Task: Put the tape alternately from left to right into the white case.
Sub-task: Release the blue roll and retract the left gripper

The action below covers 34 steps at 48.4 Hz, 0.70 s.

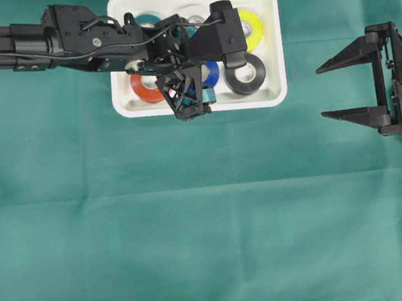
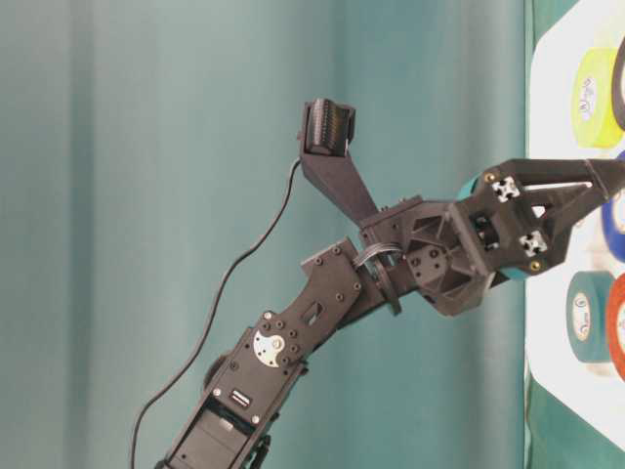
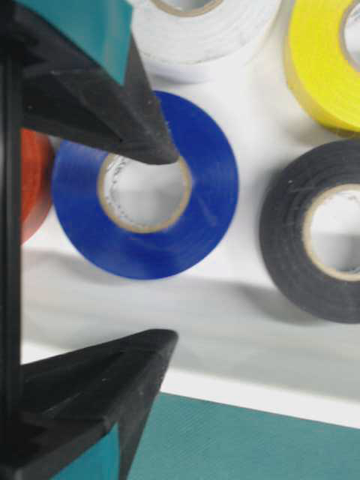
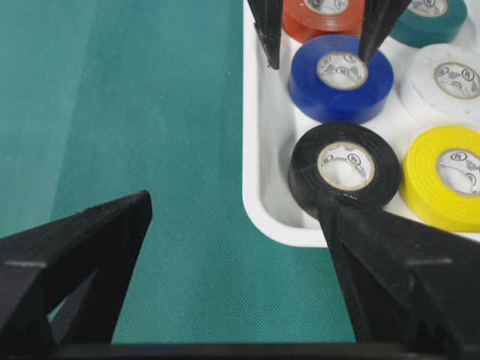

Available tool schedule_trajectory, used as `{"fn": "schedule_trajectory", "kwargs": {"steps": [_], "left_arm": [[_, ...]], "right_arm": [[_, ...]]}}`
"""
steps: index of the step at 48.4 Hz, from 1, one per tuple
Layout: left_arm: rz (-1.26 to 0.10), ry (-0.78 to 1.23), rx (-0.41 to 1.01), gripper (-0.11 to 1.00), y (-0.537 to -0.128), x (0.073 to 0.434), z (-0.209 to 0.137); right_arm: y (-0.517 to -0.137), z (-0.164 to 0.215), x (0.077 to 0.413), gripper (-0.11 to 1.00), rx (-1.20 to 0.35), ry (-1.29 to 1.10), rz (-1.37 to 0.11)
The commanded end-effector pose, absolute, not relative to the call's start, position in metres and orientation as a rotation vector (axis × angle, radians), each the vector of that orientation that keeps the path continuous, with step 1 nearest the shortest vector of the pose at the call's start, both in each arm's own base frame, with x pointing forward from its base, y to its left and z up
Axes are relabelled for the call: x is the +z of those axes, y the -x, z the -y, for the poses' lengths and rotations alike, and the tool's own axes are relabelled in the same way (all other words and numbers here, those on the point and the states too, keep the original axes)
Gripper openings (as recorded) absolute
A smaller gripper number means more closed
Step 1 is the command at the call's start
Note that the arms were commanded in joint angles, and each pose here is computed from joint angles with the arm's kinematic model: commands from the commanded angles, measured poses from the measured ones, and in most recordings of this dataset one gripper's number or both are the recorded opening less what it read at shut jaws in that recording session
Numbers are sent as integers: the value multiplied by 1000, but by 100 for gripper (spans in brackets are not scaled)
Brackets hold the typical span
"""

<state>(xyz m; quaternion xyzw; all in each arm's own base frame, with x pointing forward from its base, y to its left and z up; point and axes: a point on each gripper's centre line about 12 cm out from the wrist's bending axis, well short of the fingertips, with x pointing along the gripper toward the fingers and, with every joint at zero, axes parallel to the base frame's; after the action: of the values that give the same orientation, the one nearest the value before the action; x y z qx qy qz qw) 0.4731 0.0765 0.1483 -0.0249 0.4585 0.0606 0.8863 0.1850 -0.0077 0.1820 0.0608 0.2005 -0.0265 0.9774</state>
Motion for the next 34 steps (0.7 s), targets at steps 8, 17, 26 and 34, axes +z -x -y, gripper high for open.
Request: {"fn": "schedule_trajectory", "kwargs": {"steps": [8,17,26,34], "left_arm": [[-897,45,129,85,-464,177,-75],[-897,48,130,84,-436,188,-71],[-883,48,132,84,-404,193,-65],[-842,45,139,84,-379,195,-63]], "right_arm": [[-188,7,187,61,-47,-124,-385],[-188,7,188,61,-47,-124,-385],[-188,7,188,61,-47,-124,-385],[-188,7,188,61,-47,-123,-383]]}}
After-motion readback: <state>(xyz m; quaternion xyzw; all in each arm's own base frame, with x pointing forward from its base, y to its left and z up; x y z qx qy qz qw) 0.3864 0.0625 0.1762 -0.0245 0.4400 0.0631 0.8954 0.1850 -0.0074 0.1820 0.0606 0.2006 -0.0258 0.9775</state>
